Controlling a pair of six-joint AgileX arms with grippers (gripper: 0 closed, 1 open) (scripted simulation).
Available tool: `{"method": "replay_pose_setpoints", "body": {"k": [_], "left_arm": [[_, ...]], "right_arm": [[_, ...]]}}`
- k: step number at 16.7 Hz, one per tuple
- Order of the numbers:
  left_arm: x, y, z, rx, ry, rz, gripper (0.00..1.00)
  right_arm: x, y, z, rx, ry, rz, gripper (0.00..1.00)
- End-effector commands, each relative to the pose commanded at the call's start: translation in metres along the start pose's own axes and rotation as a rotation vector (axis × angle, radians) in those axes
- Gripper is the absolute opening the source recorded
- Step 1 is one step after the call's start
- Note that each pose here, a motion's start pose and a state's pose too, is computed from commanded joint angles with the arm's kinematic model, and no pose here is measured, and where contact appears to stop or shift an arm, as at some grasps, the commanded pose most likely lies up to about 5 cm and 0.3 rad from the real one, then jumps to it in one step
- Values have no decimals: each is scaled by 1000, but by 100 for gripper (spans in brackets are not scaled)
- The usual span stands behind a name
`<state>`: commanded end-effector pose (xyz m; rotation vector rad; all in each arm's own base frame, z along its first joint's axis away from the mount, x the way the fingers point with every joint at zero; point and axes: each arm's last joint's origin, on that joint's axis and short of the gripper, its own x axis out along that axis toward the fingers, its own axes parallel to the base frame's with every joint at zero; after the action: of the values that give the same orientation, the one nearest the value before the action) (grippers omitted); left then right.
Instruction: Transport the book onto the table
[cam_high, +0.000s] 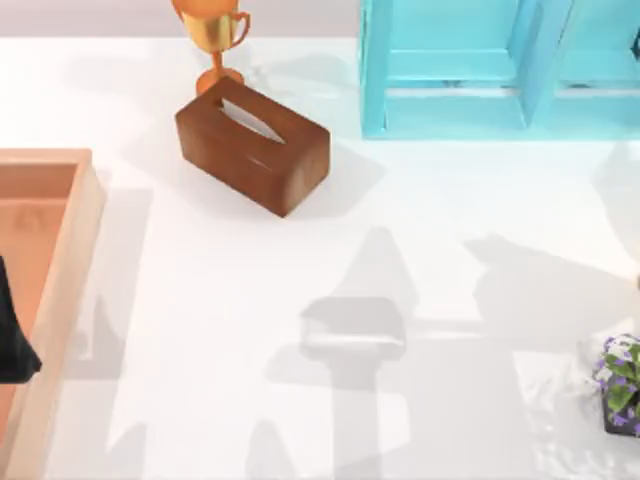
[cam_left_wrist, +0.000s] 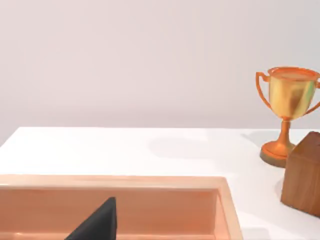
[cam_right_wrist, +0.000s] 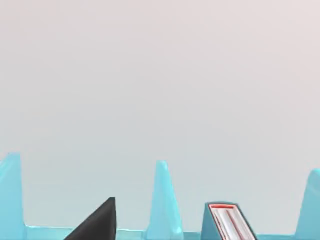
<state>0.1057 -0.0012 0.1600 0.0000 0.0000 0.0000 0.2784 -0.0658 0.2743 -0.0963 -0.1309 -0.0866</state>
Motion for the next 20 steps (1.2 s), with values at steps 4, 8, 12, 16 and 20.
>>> {"method": "replay_pose_setpoints", "body": {"k": [4,8,12,16,20], "left_arm": [[0,0,0,0,0,0,100],[0,0,0,0,0,0,100],[0,0,0,0,0,0,100],[0,0,0,0,0,0,100],[0,0,0,0,0,0,100]], "right_arm": [[58,-32,-80,20,144,11,100],[76,-53,-151,66,277,35,100],[78,-56,-179,92,335,58,100],[78,-54,-179,91,335,61,100],[91,-59,-174,91,331,56,100]]}}
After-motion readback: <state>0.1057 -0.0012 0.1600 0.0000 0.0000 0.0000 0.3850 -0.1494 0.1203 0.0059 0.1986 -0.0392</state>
